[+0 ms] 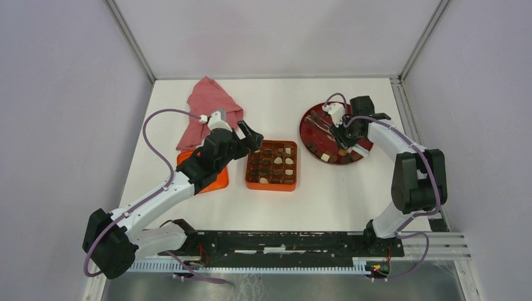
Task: Pack the chocolate
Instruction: Pick up the fake chocolate from the plate, then place the fake chocolate in the packing box.
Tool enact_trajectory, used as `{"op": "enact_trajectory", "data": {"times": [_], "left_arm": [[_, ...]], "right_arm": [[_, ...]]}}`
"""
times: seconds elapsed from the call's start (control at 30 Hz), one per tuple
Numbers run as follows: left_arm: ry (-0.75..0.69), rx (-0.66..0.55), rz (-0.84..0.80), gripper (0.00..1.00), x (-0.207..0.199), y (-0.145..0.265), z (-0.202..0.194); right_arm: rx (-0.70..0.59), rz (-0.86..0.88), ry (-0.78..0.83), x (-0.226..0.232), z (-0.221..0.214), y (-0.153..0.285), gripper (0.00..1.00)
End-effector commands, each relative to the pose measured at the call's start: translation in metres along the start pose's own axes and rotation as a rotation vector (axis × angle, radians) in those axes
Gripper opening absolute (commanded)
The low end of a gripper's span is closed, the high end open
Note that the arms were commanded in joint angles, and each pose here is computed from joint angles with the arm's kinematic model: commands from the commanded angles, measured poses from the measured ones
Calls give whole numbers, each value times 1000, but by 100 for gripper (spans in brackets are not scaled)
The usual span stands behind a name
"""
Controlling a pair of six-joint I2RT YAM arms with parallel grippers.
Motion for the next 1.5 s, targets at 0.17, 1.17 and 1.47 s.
{"op": "enact_trajectory", "data": {"times": [0.17, 1.17, 1.47], "left_arm": [[53, -22, -36, 99, -11, 0, 9], [3, -16, 5, 98, 1, 7, 5], [5, -12, 9, 98, 2, 6, 4]], "right_arm": [[-137, -17, 25, -3, 7, 39, 0], [-174, 469, 543, 108, -52, 97, 1], [-99, 472, 589, 119, -59, 84, 7]]}}
Point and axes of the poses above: each gripper's point midway between its finger pads, its own y axis back along the fingers, its own x axis along the line the jaws close on, z = x × y, the point moved 5 cm from there along y, back along the fingers, and after that the axes turned 4 degrees about -y, right-handed, at the moved point
